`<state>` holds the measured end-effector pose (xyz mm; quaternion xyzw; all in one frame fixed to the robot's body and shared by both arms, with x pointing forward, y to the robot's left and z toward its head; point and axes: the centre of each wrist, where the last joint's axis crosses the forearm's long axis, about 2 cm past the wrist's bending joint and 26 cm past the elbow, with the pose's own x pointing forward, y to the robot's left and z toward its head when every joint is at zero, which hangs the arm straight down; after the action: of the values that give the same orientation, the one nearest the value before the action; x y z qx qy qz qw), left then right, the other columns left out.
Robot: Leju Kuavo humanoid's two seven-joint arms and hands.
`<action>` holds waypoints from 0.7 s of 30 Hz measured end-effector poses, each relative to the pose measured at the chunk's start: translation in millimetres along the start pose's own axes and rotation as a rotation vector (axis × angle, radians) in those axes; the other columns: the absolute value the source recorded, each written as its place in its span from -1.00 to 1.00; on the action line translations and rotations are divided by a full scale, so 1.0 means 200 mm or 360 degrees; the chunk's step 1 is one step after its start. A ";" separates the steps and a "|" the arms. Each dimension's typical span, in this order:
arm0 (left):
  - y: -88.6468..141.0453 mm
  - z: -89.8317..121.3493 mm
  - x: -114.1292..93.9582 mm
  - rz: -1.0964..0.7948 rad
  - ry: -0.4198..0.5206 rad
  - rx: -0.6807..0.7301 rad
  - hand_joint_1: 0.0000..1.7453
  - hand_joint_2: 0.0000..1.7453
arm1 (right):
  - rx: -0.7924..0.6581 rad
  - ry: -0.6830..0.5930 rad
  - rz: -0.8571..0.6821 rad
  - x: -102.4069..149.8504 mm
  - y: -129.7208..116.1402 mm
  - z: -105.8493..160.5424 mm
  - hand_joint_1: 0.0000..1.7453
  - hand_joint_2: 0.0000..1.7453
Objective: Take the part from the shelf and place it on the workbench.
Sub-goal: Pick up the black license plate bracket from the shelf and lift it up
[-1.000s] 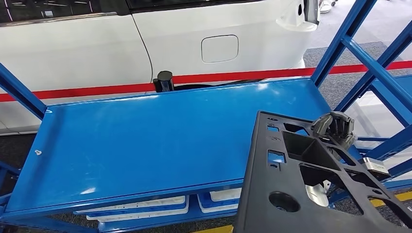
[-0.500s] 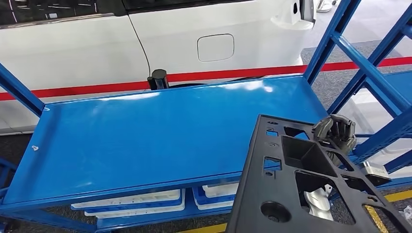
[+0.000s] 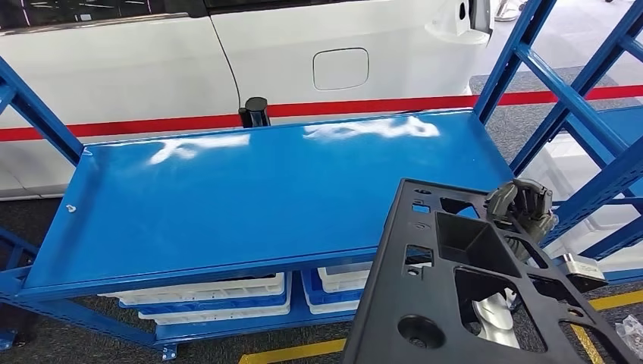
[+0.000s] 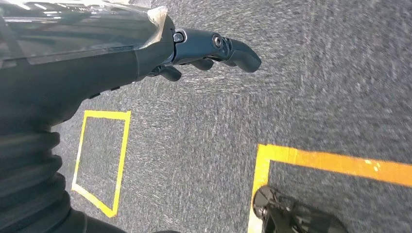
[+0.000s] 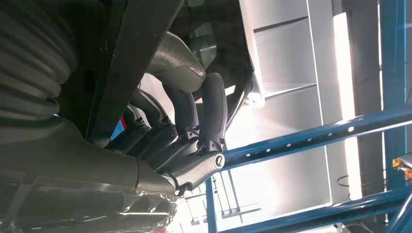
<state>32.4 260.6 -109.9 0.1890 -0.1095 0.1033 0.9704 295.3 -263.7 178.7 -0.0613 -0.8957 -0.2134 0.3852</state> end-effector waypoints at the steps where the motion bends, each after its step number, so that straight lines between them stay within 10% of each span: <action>1: 0.00 0.00 0.00 0.0000 0.0001 0.0000 -1.00 1.00 | 0.0001 -0.0001 0.0005 0.00 -0.01 0.00 1.00 1.00; 21: 0.01 -0.01 0.01 -0.0028 0.0044 0.0031 -1.00 1.00 | 0.0011 -0.0019 -0.0010 0.04 -0.03 0.03 1.00 1.00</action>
<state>33.4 263.2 -109.8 0.1980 -0.0934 0.0983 0.9708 285.2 -267.2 178.7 -0.0585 -0.8989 -0.2112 0.3794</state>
